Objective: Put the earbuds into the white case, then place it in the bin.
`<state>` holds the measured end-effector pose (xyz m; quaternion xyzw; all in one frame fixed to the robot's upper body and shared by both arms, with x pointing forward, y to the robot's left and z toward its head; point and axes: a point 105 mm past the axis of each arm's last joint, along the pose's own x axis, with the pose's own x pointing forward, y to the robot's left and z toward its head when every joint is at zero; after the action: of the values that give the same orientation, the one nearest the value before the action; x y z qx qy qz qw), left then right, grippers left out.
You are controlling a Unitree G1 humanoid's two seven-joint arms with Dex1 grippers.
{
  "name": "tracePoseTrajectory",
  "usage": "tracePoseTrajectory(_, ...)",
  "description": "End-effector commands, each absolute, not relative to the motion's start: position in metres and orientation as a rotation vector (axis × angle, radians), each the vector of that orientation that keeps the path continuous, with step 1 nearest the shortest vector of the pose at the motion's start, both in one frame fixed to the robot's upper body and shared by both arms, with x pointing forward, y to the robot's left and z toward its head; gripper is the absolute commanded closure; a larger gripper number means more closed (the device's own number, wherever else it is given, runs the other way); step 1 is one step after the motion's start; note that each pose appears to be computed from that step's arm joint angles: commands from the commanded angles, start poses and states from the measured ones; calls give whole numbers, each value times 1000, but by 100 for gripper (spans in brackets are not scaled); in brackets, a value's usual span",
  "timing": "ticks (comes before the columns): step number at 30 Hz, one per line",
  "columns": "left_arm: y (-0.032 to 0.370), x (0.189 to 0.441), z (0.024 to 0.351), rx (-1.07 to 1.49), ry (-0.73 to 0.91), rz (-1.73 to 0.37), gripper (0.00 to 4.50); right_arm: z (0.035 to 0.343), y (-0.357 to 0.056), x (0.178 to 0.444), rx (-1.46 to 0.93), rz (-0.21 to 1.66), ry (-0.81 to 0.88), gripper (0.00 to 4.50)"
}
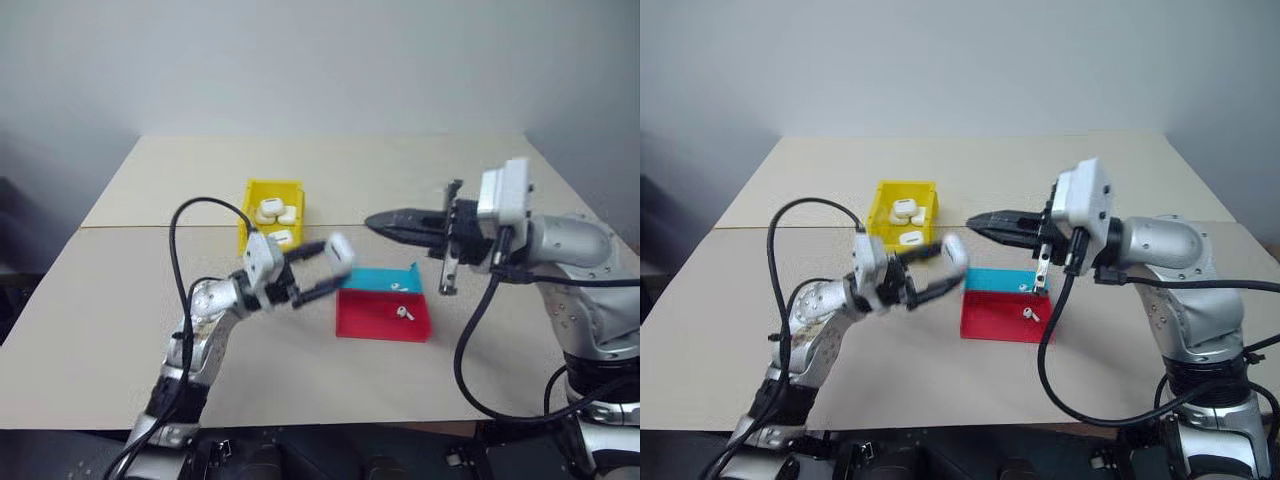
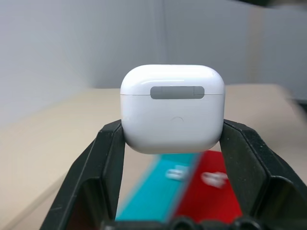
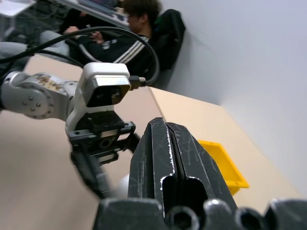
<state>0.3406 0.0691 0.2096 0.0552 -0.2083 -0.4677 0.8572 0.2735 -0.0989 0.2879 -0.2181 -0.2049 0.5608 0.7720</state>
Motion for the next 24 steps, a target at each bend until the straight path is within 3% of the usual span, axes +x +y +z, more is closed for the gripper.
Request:
tracePoseTrajectory(1, 102, 398, 244, 168, -463, -540, 178, 285, -106, 275, -452, 1150, -423, 447)
tracePoseTrajectory(5, 129, 435, 245, 219, -382, -280, 178, 268, -109, 278, -469, 1134, -358, 447)
tracePoseTrajectory(12, 137, 455, 232, 297, -268, -188, 178, 260, -113, 285, -473, 1085, -314, 447)
tracePoseTrajectory(17, 134, 454, 232, 305, -267, -202, 6, 256, -114, 287, -478, 1065, -294, 450)
tracePoseTrajectory(24, 134, 442, 250, 255, -336, -220, 2, 250, -117, 288, -499, 1055, -271, 450)
